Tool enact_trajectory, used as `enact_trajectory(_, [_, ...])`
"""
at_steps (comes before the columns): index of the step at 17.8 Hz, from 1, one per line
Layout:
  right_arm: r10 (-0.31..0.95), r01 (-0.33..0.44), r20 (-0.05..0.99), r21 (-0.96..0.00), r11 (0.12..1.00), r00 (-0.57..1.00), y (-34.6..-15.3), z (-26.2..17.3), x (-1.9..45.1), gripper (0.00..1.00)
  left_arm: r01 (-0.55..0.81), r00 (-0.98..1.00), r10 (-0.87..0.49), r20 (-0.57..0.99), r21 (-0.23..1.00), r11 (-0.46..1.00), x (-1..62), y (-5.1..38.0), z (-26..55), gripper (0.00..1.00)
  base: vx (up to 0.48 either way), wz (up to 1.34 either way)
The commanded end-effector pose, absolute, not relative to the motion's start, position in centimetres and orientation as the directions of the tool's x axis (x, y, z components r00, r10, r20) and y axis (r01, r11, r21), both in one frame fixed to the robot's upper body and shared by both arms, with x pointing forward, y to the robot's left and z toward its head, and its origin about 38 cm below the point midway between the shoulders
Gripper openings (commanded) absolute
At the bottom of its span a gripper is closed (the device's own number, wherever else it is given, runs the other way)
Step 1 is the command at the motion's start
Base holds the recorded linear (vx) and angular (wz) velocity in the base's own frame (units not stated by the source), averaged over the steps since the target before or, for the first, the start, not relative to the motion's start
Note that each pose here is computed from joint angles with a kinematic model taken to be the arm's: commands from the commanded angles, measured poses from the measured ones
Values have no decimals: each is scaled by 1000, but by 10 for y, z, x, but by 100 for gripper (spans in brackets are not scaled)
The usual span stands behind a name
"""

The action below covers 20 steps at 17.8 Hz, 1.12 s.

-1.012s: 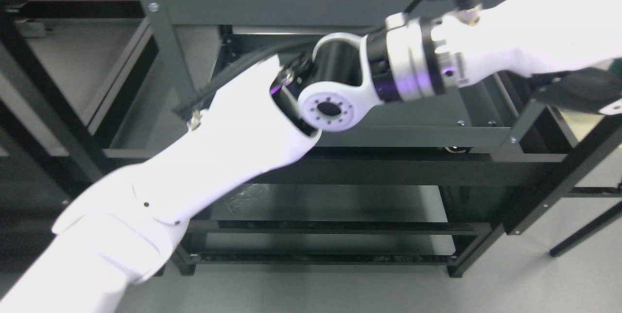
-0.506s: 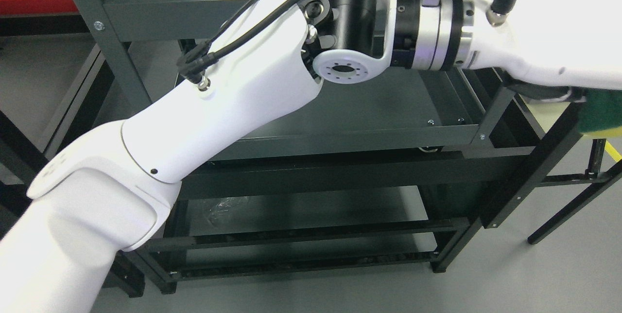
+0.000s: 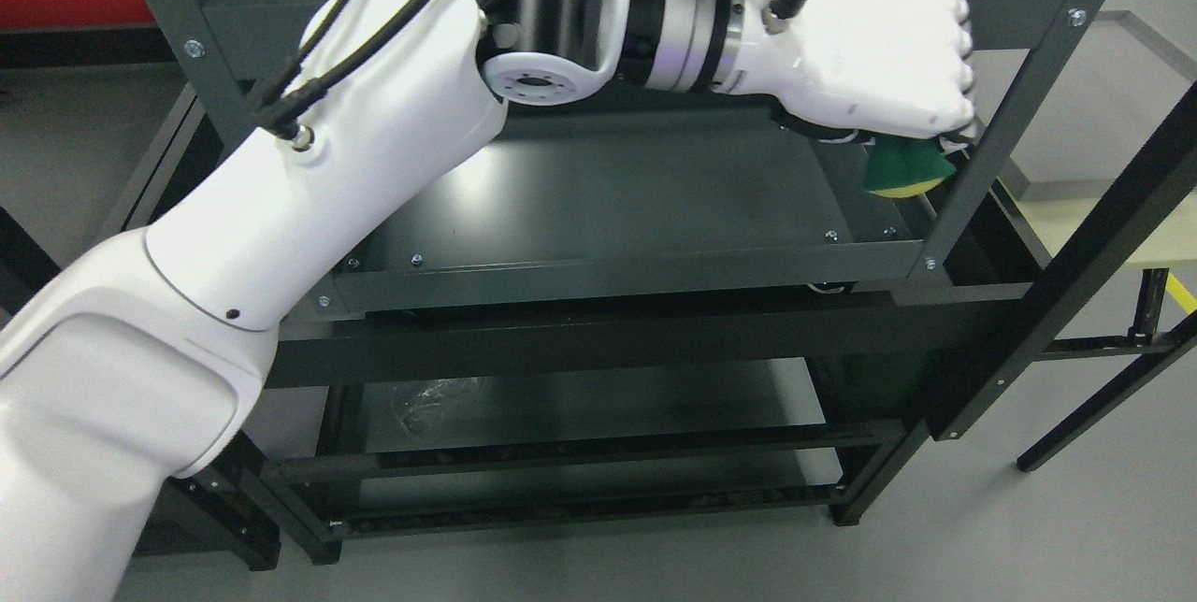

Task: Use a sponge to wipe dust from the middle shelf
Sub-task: 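Reach the left hand into the middle shelf, sponge down, then drag the sponge along the shelf surface toward the robot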

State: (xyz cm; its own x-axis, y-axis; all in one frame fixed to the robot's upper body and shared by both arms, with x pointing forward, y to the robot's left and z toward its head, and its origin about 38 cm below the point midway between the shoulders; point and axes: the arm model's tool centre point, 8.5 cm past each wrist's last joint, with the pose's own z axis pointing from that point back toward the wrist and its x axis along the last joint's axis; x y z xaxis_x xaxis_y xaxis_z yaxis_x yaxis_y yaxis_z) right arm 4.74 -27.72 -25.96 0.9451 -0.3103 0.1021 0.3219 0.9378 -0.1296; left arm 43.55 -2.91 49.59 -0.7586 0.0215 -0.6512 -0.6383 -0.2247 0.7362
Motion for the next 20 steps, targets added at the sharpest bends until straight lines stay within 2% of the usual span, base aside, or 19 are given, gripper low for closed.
enact_trajectory(1, [-315,319,53,-146,936,948,-287,-259,46,100,-656,-678,-199,-708,704,-272,450,94,535,0,0,0])
enact_trajectory(7, [-315,319,53,-144,937,948,-287,-259,46,100,-670,-656,-228,-719,694,-263,423,146,556,0,0,0])
enact_trajectory(17, [-315,319,53,-144,937,948,-287,-259,46,100,-554,-607,-473,-639,767,-324,395,311,571,0,0,0])
enact_trajectory(20, [-315,319,53,-144,937,948,-287,-259,46,100,-534,-592,-530,-608,788,-308,383,344,572,0,-11,27])
